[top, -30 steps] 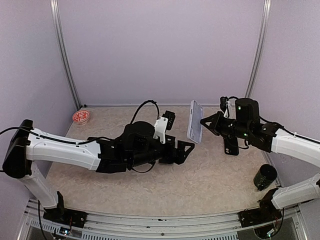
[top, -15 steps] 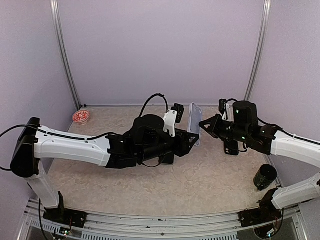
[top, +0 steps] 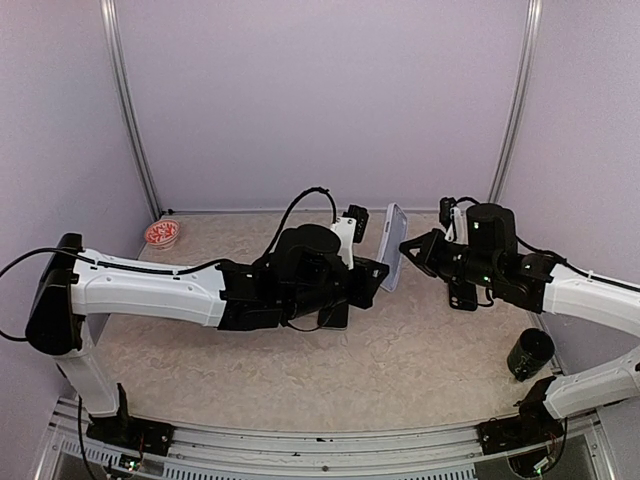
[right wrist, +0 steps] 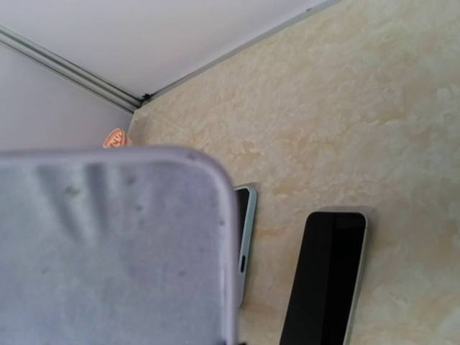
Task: Put the phone into the phone case
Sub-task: Pass from the right arm to the left, then pass from the left arm to the right, then place the phone case at the center of the board.
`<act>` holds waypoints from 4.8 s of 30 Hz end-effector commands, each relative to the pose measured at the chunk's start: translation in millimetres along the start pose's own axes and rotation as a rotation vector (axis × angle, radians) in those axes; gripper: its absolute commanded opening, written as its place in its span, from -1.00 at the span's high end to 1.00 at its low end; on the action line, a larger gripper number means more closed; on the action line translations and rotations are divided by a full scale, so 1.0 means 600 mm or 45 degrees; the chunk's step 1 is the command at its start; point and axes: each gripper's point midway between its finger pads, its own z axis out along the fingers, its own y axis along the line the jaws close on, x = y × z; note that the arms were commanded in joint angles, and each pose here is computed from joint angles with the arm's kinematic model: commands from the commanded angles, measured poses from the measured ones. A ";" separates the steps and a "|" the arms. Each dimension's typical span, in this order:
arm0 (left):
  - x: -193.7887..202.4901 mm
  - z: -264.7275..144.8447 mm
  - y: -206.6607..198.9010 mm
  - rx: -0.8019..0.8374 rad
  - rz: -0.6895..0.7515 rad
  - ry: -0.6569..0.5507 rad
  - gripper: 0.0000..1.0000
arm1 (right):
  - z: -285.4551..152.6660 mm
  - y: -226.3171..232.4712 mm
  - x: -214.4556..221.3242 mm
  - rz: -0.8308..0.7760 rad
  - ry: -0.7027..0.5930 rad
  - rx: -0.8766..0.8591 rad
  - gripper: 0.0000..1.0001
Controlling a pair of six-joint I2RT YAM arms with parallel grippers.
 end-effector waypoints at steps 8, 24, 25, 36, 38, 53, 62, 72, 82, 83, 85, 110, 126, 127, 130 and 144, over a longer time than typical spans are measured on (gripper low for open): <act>-0.011 -0.008 0.002 -0.038 -0.019 -0.005 0.76 | -0.011 0.012 -0.002 -0.052 -0.025 -0.023 0.70; 0.044 -0.123 0.049 0.056 0.137 0.311 0.76 | -0.052 0.036 0.035 -0.739 0.196 -0.112 -0.87; 0.041 -0.132 0.048 0.082 0.142 0.324 0.76 | -0.047 0.041 0.048 -0.784 0.252 -0.149 -0.88; 0.080 -0.182 0.044 0.225 0.233 0.571 0.76 | -0.032 0.076 0.109 -1.021 0.500 -0.429 -0.88; 0.088 -0.189 0.042 0.243 0.237 0.593 0.76 | -0.036 0.083 0.121 -1.039 0.541 -0.489 -0.85; 0.109 -0.209 0.026 0.385 0.282 0.647 0.75 | -0.069 0.114 0.173 -1.083 0.665 -0.827 -0.20; 0.104 -0.217 0.015 0.446 0.311 0.638 0.75 | -0.083 0.122 0.198 -1.040 0.750 -0.966 0.06; 0.107 -0.223 0.018 0.469 0.324 0.642 0.74 | -0.087 0.120 0.216 -0.991 0.819 -1.031 0.48; 0.101 -0.228 0.027 0.467 0.323 0.628 0.59 | -0.095 0.125 0.219 -0.968 0.843 -1.074 0.91; 0.100 -0.228 0.027 0.467 0.322 0.624 0.56 | -0.096 0.126 0.217 -0.971 0.837 -1.074 0.95; 0.099 -0.228 0.027 0.467 0.319 0.620 0.49 | -0.097 0.129 0.214 -0.978 0.821 -1.073 1.00; -0.150 -0.328 0.250 -0.203 -0.058 -0.145 -0.98 | 0.023 0.143 0.150 -0.928 0.666 -0.822 1.00; -0.100 -0.364 0.347 -0.505 -0.215 -0.171 -0.98 | 0.182 0.122 0.164 -0.658 0.760 -0.721 1.00; -0.098 -0.366 0.352 -0.516 -0.222 -0.173 -0.98 | 0.186 0.116 0.170 -0.644 0.773 -0.715 1.00; -0.097 -0.371 0.366 -0.549 -0.246 -0.187 -0.98 | 0.190 0.107 0.181 -0.598 0.793 -0.702 1.00; -0.067 -0.356 0.392 -0.595 -0.327 -0.146 -0.98 | 0.200 0.055 0.302 -0.345 0.925 -0.500 1.00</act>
